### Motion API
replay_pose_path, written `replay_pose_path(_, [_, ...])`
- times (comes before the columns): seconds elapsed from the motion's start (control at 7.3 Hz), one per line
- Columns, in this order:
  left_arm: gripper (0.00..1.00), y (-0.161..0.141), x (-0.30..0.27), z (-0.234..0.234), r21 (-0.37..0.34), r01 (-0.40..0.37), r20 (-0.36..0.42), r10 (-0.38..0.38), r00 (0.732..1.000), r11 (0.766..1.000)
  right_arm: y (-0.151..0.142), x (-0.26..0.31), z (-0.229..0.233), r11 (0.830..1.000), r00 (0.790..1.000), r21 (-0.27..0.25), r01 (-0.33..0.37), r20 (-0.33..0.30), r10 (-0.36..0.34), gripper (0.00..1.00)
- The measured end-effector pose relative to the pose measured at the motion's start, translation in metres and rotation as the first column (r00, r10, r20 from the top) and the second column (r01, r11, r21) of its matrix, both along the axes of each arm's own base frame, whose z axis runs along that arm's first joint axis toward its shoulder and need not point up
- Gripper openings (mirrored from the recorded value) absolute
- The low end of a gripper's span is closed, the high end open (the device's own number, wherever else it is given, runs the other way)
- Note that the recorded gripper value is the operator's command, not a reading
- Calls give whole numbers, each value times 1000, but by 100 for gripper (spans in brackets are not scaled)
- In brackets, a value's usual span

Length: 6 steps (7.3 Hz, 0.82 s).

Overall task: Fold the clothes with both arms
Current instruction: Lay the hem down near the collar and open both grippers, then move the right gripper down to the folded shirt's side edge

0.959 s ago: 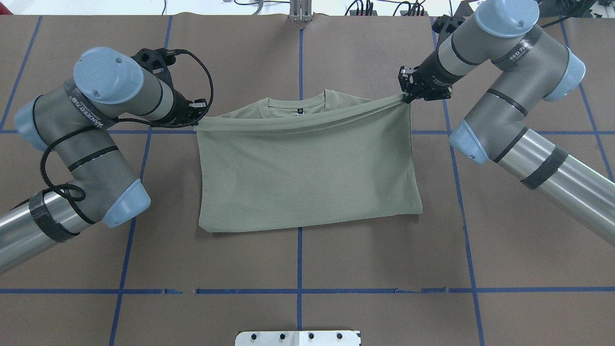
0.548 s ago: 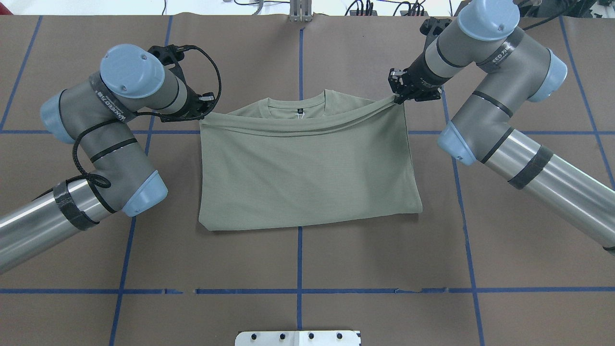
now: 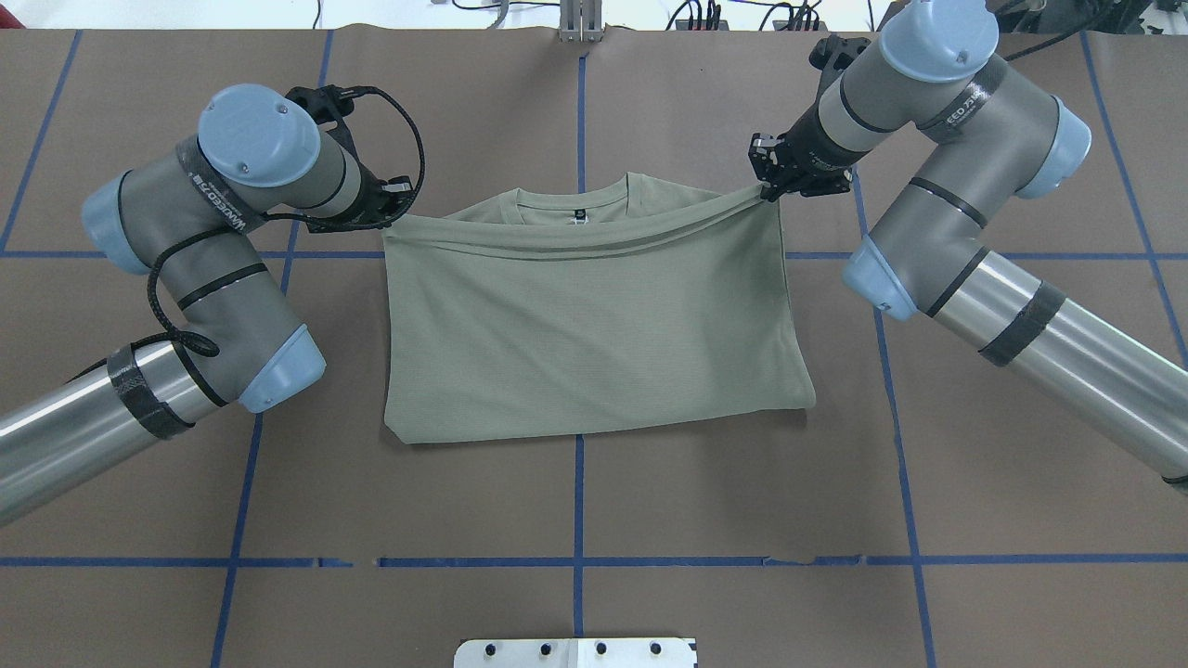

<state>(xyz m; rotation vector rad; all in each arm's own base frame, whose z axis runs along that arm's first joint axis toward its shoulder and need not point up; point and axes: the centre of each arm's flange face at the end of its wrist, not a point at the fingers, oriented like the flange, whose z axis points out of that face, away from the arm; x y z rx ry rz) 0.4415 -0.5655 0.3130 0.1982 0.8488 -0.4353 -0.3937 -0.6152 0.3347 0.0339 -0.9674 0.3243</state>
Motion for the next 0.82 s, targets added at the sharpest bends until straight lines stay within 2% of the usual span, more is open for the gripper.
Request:
replay_pose_path(0.41, [100, 3, -5, -11, 41, -10, -30, 11, 999, 999, -1, 10, 6, 997, 999, 55, 46, -11, -45, 100])
replay_pose_path(0.55, [100, 7, -9, -21, 55, -12, -46, 14, 999, 998, 11, 12, 11, 996, 998, 62, 62, -8, -62, 100])
replay_pose_path(0.68, [100, 12, -14, -31, 69, -12, -61, 16, 998, 998, 42, 15, 22, 994, 996, 67, 88, -3, -88, 100])
replay_pose_path(0.82, [100, 15, -18, -39, 79, -11, -74, 17, 997, 997, 87, 18, 36, 991, 993, 66, 119, 2, -119, 100])
